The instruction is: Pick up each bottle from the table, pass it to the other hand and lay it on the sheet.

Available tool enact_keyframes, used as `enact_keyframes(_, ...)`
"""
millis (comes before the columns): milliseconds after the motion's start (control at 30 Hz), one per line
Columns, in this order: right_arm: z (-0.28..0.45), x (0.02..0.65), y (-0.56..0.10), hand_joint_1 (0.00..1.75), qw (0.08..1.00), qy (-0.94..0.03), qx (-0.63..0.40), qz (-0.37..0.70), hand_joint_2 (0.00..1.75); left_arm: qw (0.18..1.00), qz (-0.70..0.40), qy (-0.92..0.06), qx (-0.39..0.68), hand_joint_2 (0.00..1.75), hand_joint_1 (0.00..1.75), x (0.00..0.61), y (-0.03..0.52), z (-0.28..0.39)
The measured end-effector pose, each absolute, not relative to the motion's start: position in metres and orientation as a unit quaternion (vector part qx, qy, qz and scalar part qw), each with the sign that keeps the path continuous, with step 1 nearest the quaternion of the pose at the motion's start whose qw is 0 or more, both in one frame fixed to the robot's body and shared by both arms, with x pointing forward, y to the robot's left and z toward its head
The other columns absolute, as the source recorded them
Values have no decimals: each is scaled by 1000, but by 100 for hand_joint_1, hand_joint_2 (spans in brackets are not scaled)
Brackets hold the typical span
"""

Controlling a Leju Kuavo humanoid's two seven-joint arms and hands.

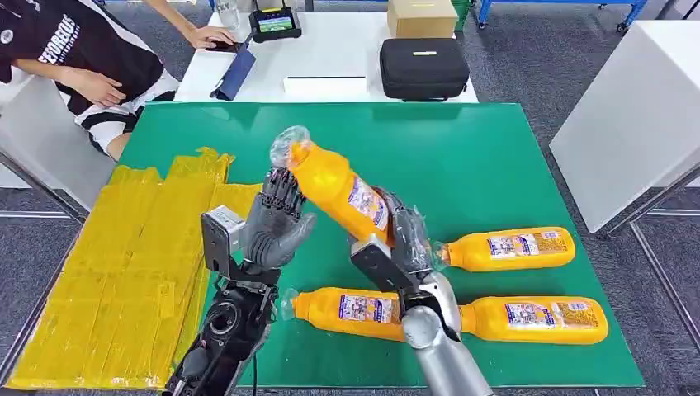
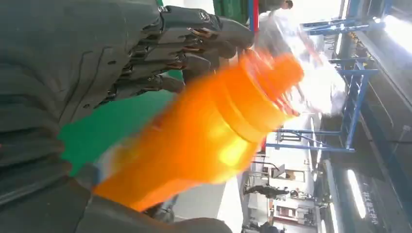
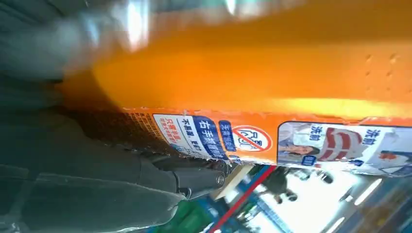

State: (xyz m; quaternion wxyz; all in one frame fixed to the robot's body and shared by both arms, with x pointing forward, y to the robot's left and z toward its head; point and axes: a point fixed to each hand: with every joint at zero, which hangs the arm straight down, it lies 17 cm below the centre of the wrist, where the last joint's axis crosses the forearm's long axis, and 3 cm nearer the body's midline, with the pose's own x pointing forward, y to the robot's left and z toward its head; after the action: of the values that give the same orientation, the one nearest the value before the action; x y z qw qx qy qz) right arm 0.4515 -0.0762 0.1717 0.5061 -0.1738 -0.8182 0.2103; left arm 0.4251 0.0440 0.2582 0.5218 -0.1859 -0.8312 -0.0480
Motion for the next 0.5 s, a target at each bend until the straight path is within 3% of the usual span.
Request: enact_keyframes(500,188,420,-8,175,444,-835,-155,287,175,549,-44,-816,-178,175,0,436,45,234)
